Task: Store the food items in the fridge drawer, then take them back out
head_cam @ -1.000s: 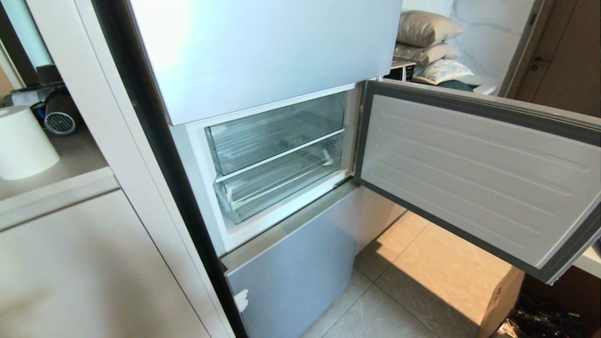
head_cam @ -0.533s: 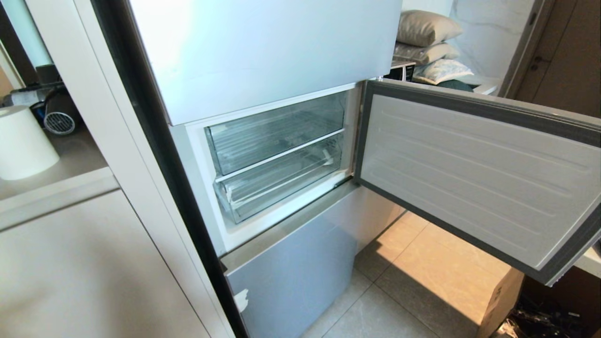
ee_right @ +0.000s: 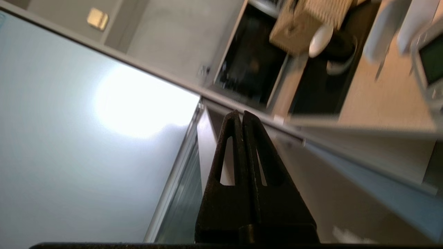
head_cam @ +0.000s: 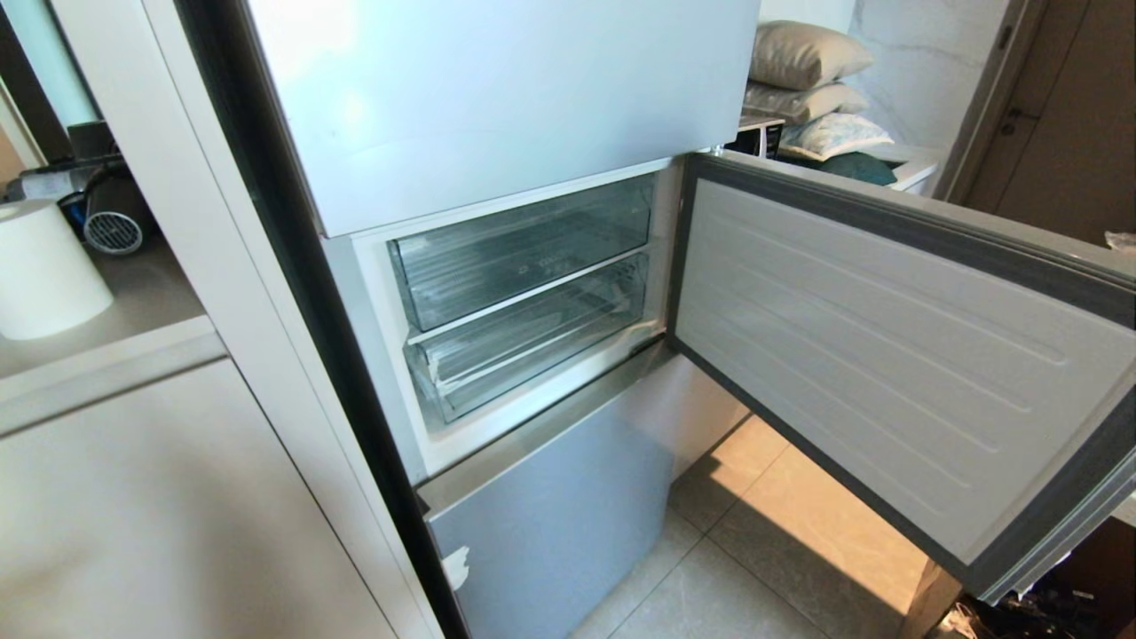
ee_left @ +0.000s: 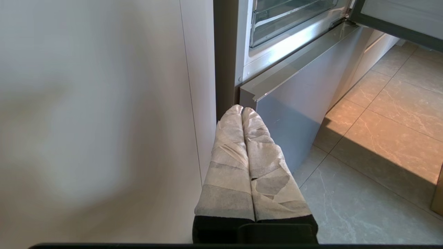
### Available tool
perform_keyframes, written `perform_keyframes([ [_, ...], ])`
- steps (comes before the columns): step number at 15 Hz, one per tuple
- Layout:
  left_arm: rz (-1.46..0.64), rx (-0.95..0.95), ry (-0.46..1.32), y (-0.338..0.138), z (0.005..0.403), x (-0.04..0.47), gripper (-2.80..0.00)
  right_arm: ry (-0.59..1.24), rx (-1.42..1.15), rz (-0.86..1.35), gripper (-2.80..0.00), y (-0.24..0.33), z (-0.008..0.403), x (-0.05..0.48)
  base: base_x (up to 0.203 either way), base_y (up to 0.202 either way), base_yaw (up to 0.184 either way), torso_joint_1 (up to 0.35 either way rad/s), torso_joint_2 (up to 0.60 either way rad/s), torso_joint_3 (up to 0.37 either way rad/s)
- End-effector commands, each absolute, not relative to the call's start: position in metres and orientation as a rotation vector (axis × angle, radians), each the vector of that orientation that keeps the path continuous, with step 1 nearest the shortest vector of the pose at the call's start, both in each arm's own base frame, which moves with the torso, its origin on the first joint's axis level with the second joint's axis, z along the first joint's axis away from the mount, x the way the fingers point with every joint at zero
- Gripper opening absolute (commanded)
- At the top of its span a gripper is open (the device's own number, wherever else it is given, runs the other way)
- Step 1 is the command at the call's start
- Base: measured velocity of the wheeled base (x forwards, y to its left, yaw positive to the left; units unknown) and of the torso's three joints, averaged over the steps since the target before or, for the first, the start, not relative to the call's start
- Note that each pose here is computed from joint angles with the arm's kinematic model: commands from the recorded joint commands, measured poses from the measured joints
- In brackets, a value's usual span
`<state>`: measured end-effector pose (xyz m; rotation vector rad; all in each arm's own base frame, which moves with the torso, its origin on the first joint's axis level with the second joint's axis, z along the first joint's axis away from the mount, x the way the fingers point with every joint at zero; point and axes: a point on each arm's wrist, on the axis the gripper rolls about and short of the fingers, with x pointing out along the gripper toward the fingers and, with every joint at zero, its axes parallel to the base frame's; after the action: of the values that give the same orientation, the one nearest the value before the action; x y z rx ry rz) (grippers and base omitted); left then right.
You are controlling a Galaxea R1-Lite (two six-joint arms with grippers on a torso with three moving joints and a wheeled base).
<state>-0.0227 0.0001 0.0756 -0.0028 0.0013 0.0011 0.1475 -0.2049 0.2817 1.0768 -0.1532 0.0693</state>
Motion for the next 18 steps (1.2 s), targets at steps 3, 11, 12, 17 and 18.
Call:
perform_keyframes([
  [3,0.002,-0.003,0.002,0.000,0.076,-0.023,-2.80,-0.354,0.882,-0.256,-2.80,-0.218,0.269,0.165,0.000,0.000,0.000,0.000,0.00,0.000],
  [11,0.002,-0.003,0.003,0.000,0.076,-0.023,-2.80,0.031,0.868,-0.151,-2.80,-0.090,0.186,0.258,0.000,0.000,0.000,0.000,0.00,0.000],
  [12,0.002,-0.003,0.003,0.000,0.076,-0.023,-2.80,0.069,0.866,-0.090,-2.80,-0.071,0.183,0.264,0.000,0.000,0.000,0.000,0.00,0.000],
  [17,0.002,-0.003,0.002,0.000,0.076,-0.023,-2.80,0.192,0.824,0.155,-2.80,0.033,0.180,0.281,0.000,0.000,0.000,0.000,0.00,0.000],
  [18,0.002,-0.003,0.002,0.000,0.076,-0.023,-2.80,0.205,0.804,0.193,-2.80,0.055,0.180,0.283,0.000,0.000,0.000,0.000,0.00,0.000],
])
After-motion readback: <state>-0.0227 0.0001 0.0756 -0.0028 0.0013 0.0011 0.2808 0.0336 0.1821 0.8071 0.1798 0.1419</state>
